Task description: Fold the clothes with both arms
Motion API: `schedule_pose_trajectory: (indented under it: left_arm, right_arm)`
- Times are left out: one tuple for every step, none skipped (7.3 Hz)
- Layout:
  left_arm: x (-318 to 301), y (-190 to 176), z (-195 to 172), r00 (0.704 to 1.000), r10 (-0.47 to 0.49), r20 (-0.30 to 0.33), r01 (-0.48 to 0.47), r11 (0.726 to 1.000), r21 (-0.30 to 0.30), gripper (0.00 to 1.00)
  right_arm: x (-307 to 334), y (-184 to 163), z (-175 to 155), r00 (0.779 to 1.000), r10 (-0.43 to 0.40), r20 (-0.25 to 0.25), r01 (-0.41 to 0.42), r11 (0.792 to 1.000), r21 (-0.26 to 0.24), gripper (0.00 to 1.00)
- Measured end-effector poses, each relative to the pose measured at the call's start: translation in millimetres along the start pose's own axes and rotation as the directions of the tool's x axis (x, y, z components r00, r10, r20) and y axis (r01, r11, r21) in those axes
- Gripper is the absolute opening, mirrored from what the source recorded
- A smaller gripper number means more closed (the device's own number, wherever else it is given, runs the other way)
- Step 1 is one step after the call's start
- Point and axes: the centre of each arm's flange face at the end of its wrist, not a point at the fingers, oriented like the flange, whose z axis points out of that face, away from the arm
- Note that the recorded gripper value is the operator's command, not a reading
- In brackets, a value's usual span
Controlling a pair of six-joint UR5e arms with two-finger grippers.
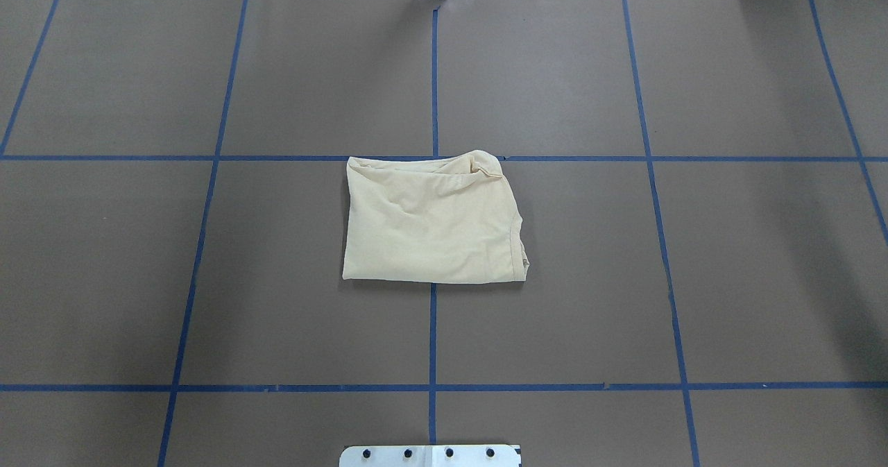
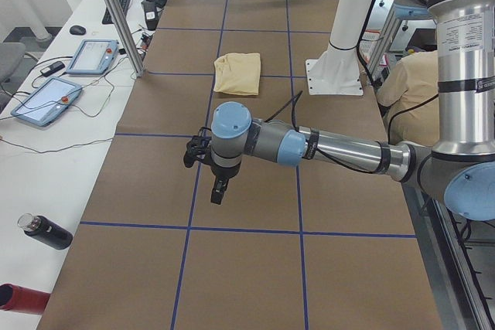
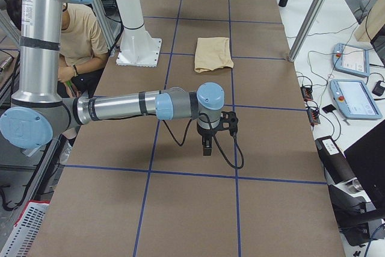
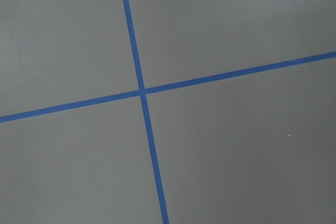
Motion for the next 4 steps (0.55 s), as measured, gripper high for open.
schedule_pose_trajectory:
  left_arm:
    - [0.1, 0.0, 0.0, 1.000, 0.000, 0.000, 0.000, 1.000, 0.000, 1.00]
    - [0.2, -0.1, -0.2, 1.000, 0.001, 0.000, -0.001, 1.000, 0.001, 1.00]
    - [0.0, -0.1, 0.0, 1.000, 0.001, 0.001, -0.001, 1.000, 0.001, 1.00]
    - [-0.8, 0.0, 0.7, 1.000, 0.000, 0.001, 0.000, 1.000, 0.000, 1.00]
  right_arm:
    - [-0.5, -0.8, -0.5, 1.000, -0.002, 0.000, 0.002, 1.000, 0.002, 1.00]
    - [-1.1, -1.7, -1.1, 1.000, -0.007, -0.003, 0.007, 1.000, 0.004, 1.00]
    - [-1.0, -2.1, -1.4, 1.000, -0.015, -0.007, 0.015, 1.000, 0.005, 1.00]
    - [-0.5, -2.6, -1.8, 1.000, -0.020, -0.015, 0.020, 1.000, 0.006, 1.00]
